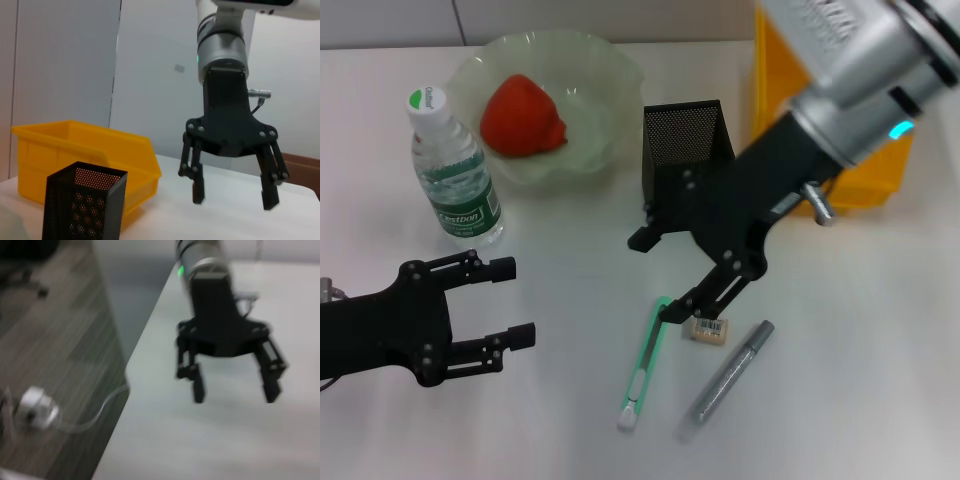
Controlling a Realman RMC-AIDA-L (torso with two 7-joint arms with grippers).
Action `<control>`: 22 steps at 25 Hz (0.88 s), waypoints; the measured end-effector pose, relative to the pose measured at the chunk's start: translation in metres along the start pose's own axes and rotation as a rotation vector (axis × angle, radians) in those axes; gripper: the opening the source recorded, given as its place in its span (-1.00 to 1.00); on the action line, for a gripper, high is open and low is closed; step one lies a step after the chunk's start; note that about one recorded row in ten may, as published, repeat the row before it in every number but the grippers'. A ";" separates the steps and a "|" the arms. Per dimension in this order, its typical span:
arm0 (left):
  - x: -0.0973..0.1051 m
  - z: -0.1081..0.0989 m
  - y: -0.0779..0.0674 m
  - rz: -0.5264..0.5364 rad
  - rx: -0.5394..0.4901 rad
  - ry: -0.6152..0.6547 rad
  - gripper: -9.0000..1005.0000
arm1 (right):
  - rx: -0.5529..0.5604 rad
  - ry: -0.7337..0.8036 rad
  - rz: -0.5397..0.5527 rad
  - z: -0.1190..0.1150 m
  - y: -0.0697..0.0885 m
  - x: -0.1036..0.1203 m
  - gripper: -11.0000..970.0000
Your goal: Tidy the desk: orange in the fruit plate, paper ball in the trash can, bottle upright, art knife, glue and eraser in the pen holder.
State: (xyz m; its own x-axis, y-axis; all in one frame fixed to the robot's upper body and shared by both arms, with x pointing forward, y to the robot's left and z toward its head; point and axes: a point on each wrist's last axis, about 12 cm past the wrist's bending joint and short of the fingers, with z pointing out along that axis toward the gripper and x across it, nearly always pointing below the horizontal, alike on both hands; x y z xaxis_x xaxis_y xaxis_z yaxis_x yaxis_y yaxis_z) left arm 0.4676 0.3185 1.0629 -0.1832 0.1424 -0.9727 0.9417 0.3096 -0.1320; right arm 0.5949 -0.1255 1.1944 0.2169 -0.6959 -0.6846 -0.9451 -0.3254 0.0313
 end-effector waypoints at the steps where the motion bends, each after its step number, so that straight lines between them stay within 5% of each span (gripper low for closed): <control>1: 0.000 0.001 0.000 -0.002 -0.005 -0.001 0.28 | -0.019 0.038 -0.037 0.004 -0.002 -0.007 0.64; 11: 0.004 0.000 -0.003 -0.042 -0.019 -0.025 0.24 | -0.123 0.249 -0.382 0.034 -0.008 -0.049 0.63; 22: 0.010 -0.004 -0.007 -0.083 -0.028 -0.019 0.21 | -0.148 0.328 -0.542 0.074 -0.004 -0.054 0.62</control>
State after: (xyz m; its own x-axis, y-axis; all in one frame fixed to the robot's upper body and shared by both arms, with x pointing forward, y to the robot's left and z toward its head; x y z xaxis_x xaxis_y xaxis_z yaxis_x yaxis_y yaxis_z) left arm 0.4585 0.3218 1.0551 -0.2549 0.0978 -0.9620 0.9151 0.3458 -0.2073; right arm 0.5687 -0.0387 1.1774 0.7389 -0.5600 -0.3748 -0.6422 -0.7536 -0.1401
